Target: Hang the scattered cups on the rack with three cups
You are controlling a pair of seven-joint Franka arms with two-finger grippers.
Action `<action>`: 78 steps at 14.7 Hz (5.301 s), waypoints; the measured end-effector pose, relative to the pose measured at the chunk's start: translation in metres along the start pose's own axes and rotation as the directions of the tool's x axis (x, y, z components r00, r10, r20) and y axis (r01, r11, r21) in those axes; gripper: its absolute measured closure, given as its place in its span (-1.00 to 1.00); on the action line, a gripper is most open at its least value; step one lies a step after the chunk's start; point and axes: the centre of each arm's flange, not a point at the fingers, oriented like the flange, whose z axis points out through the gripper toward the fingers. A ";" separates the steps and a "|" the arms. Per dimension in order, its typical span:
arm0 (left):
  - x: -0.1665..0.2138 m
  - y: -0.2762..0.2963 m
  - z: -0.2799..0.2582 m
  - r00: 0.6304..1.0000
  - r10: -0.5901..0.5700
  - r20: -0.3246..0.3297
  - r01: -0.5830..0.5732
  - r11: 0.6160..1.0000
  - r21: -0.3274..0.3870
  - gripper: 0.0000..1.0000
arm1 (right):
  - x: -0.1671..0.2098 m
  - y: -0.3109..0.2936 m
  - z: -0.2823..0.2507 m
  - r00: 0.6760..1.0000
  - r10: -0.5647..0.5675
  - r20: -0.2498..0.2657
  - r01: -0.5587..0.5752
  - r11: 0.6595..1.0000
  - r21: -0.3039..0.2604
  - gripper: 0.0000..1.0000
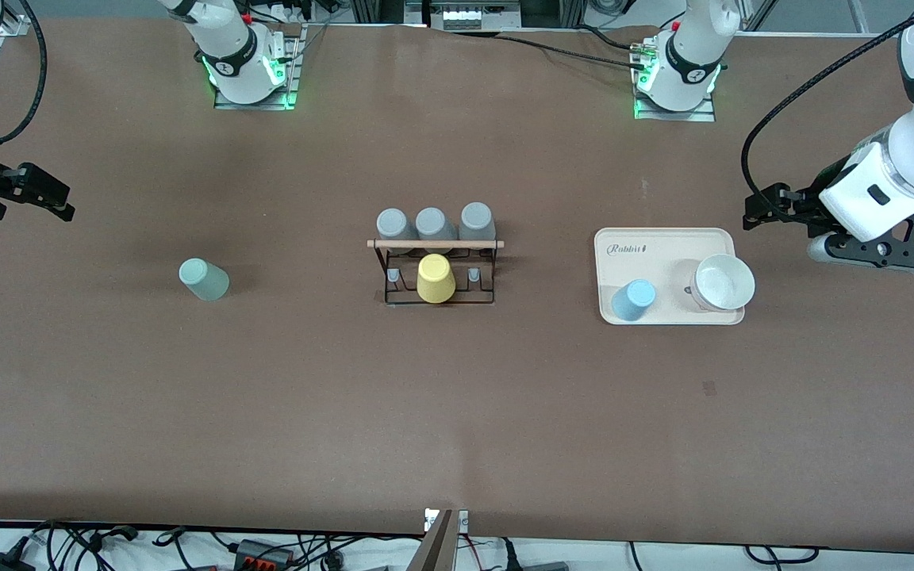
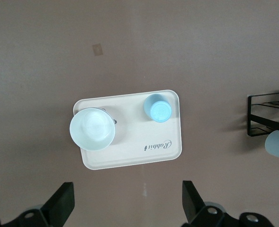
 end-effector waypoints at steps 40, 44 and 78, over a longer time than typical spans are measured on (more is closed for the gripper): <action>0.085 0.044 0.262 0.984 0.053 0.172 -0.041 0.997 -0.071 -1.00 | 0.002 -0.001 0.001 1.000 -0.002 0.004 0.002 1.000 0.000 -1.00; 0.089 0.041 0.303 0.981 0.045 0.190 -0.032 0.997 -0.068 -1.00 | 0.002 -0.001 0.001 1.000 -0.002 0.005 0.002 1.000 0.000 -1.00; 0.060 0.238 0.135 0.980 0.093 0.174 -0.060 0.980 -0.188 -0.30 | 0.003 0.000 0.002 1.000 -0.001 0.006 0.001 1.000 0.000 -1.00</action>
